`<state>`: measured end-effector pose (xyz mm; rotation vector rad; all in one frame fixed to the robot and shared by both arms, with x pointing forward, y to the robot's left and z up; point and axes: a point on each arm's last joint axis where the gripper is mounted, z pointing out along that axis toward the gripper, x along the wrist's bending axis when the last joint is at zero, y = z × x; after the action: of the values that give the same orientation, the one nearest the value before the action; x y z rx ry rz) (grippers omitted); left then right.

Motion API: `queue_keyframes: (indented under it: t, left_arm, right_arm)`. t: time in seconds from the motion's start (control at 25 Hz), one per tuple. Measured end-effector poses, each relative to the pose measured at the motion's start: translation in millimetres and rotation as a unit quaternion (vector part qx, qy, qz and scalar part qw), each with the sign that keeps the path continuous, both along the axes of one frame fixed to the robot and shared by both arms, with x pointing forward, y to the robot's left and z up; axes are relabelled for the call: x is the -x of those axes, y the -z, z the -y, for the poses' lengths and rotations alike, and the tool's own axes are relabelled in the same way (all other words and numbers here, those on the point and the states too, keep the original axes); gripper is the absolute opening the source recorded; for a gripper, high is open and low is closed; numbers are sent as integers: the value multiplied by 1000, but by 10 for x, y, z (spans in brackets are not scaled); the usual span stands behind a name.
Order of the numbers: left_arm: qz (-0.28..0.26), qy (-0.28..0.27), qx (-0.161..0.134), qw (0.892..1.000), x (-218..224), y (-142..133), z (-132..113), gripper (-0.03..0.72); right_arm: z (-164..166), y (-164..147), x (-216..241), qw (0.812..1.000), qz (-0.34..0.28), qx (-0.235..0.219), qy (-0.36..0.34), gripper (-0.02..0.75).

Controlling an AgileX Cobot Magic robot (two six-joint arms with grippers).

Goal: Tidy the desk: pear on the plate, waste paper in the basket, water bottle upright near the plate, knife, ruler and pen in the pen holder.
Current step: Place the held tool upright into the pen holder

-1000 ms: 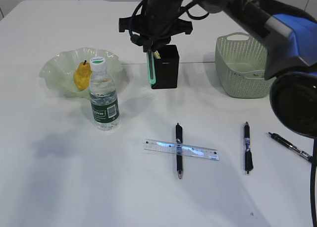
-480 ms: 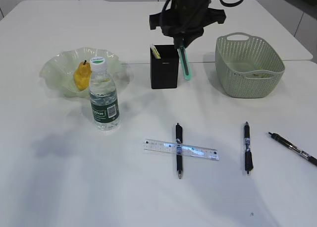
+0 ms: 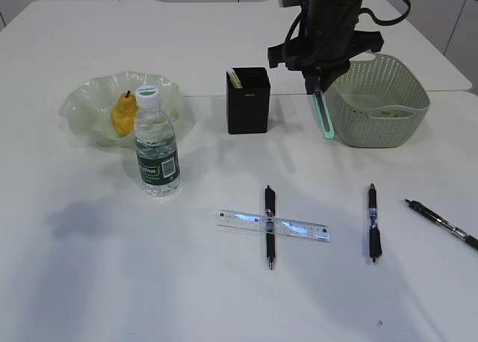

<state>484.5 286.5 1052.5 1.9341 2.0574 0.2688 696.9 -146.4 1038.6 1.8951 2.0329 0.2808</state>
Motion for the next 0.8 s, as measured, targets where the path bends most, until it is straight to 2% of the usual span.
queue_keyframes:
  t: [0.24, 0.48, 0.8]
  left_arm:
    - [-2, 0, 0, 1000, 3, 1, 0, 521]
    - [-2, 0, 0, 1000, 3, 1, 0, 521]
    - [-10, 0, 1, 1000, 18, 6, 2, 521]
  right_arm:
    - [-65, -53, -123, 997, 74, -32, -14, 125]
    - [-138, -150, -253, 984, 163, -66, -36, 125]
    - [-253, -354, -422, 942, 306, -112, -82, 125]
